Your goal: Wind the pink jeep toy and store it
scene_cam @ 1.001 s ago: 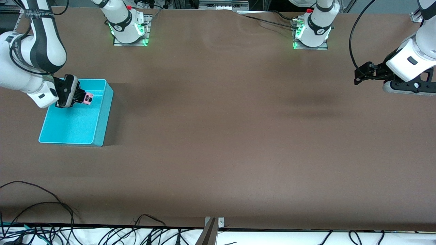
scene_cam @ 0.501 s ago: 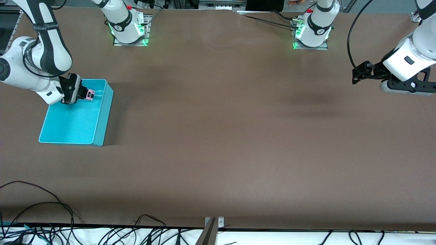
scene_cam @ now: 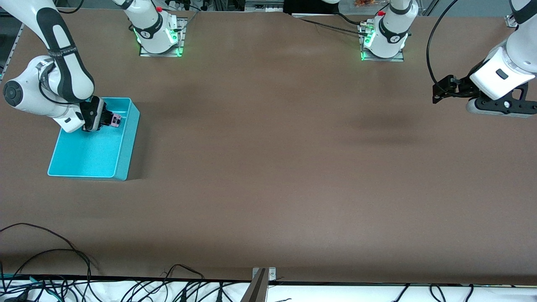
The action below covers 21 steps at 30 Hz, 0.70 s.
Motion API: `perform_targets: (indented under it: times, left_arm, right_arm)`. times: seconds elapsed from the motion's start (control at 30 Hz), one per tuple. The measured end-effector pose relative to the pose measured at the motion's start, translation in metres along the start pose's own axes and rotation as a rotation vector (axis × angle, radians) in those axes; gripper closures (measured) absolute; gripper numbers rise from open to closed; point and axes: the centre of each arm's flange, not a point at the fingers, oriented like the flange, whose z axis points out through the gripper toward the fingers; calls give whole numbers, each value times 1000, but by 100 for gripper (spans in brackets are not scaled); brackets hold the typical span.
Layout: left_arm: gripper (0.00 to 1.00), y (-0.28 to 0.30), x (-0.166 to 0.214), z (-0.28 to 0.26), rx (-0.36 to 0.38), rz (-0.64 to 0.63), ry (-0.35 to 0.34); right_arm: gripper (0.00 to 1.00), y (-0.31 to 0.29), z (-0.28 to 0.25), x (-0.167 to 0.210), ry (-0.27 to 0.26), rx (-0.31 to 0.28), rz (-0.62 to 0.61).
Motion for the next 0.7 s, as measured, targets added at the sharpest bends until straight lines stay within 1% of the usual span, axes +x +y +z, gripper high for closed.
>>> perform_targets:
  times: [0.13,0.17,0.2,0.3,0.4,0.47,0.5,0.7]
  left_arm:
    - [0,0,0,0,0,0,1]
    - [0,0,0,-1,0,0,1]
    - [0,0,0,-1,0,0,2]
    - [0,1,0,-2,0,2,4]
    - [0,2,0,-2,0,3,4]
    - [0,2,0,-2,0,4,4]
    - [0,2,0,-2,1,4,4]
    - [0,2,0,-2,1,4,5]
  right_arm:
    - [48,0,0,0,5,-4,-2]
    - [41,1,0,0,4,-7,-3]
    - [37,2,-1,0,4,-8,-5]
    - [26,6,-5,1,3,-19,-10]
    - [13,11,-13,4,4,-25,-17]
    - [4,16,-22,6,8,-22,-24]
    - [1,20,-28,8,11,-19,-28]
    - [0,42,-80,22,38,1,-36]
